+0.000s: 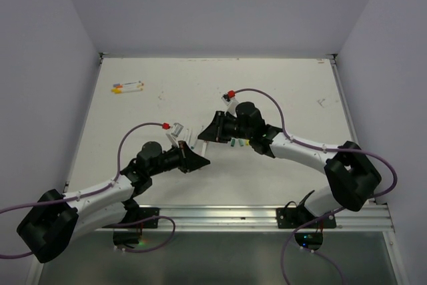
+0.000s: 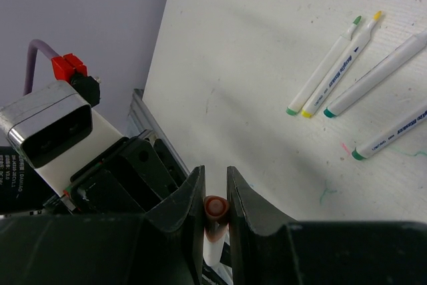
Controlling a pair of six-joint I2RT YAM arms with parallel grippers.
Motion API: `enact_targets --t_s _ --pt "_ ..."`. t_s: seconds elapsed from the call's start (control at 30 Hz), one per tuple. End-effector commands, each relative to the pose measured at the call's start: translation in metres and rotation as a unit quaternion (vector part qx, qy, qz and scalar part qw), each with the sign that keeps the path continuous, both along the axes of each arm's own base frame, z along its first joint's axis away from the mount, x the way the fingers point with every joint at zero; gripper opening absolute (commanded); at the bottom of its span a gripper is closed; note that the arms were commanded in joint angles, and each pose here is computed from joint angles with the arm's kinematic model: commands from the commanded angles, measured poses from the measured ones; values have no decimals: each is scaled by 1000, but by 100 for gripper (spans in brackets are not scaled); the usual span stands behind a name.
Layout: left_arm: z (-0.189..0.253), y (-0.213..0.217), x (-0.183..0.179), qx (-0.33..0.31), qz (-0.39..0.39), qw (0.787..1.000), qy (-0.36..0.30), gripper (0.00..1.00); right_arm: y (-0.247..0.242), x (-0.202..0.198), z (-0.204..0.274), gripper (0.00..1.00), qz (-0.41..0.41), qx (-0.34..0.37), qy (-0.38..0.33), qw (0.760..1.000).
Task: Open the pen caps
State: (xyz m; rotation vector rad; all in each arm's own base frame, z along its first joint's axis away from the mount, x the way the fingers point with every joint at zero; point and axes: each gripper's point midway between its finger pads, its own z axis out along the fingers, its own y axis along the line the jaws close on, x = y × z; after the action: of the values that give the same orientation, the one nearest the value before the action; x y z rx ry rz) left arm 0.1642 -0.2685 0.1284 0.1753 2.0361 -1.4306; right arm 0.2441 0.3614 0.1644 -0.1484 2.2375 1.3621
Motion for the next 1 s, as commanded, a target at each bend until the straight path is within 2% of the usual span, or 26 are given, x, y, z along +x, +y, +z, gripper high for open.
enact_targets --t_s 0.0,0.13,0.2,0.33,0.57,0.77,0.8,0.83,0.87,0.93,0.97 --pt "21 -3 -6 -30 -15 999 -29 0 -2 33 34 0 -46 8 -68 997" --pt "19 4 -9 -29 -3 999 -30 0 -37 71 51 0 -109 31 -73 991" --pt "18 8 -11 -30 2 999 -34 0 -48 80 64 0 -112 63 -78 989" --pt "16 12 -14 -32 8 999 -38 0 -78 103 74 0 -144 74 -87 983" --pt "12 15 -12 -21 15 999 -37 0 -95 123 77 0 -161 71 -90 980" --pt "22 14 -6 -26 26 998 -49 0 -79 108 65 0 -104 74 -71 989" --pt "24 14 -4 -26 29 998 -52 0 -76 102 61 9 -90 74 -64 991" --pt "23 15 -3 -22 33 998 -52 0 -70 92 53 50 -75 64 -51 994" --pt "28 17 1 -23 43 997 -61 0 -68 87 49 61 -73 53 -48 995" --pt "30 20 8 -10 61 995 -72 0 -59 72 35 74 -67 16 -49 996" --pt "31 22 11 -5 70 995 -75 0 -55 66 36 77 -61 12 -54 997"
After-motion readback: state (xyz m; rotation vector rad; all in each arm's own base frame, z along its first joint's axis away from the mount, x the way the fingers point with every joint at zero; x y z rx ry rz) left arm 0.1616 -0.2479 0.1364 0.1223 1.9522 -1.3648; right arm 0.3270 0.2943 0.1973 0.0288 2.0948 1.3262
